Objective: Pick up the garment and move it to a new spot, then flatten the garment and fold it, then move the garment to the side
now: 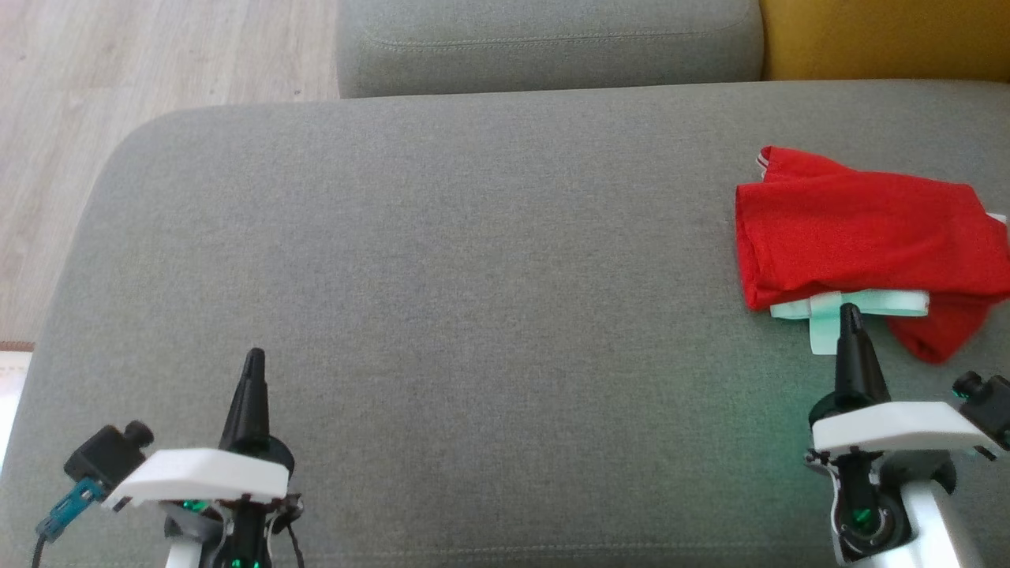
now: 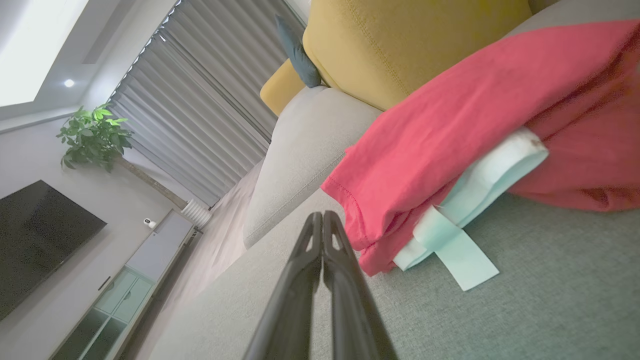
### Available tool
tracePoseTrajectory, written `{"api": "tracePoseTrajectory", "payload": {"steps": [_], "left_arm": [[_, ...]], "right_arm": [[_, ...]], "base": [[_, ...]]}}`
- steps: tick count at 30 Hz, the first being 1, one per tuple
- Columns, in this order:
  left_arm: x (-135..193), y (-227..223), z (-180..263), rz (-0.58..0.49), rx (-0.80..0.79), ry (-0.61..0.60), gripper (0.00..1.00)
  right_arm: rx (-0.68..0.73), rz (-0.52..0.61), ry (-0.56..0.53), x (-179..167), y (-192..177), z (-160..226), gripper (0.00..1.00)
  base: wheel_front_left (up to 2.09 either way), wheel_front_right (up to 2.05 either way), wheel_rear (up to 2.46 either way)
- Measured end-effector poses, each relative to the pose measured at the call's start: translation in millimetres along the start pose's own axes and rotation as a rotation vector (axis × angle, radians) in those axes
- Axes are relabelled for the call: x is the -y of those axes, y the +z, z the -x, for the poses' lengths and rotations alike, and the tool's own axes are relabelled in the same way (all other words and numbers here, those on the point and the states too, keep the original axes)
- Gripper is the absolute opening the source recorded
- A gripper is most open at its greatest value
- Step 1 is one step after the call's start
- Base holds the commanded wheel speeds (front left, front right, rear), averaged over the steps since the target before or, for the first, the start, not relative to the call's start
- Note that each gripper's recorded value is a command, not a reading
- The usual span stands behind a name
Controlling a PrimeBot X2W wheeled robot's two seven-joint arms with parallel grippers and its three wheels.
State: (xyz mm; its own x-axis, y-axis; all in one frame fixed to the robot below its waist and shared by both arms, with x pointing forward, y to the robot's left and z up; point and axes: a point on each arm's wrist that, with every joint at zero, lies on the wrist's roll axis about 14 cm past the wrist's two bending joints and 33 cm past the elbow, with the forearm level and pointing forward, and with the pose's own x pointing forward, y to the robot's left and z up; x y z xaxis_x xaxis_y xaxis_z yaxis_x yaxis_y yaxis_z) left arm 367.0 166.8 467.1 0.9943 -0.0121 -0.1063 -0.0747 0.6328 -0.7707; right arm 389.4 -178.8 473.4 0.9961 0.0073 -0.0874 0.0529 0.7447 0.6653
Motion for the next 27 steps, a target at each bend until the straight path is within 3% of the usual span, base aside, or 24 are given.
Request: {"api": "tracePoseTrajectory", "payload": {"steps": [27], "left_arm": [[-5.9,4.7,-1.1,0.247,-0.014,0.021,0.0]], "right_arm": [[0.008,-0.3,-0.026,6.8,9.4,1.8,0.0]], "base": [[0.0,0.0,0.0]]}}
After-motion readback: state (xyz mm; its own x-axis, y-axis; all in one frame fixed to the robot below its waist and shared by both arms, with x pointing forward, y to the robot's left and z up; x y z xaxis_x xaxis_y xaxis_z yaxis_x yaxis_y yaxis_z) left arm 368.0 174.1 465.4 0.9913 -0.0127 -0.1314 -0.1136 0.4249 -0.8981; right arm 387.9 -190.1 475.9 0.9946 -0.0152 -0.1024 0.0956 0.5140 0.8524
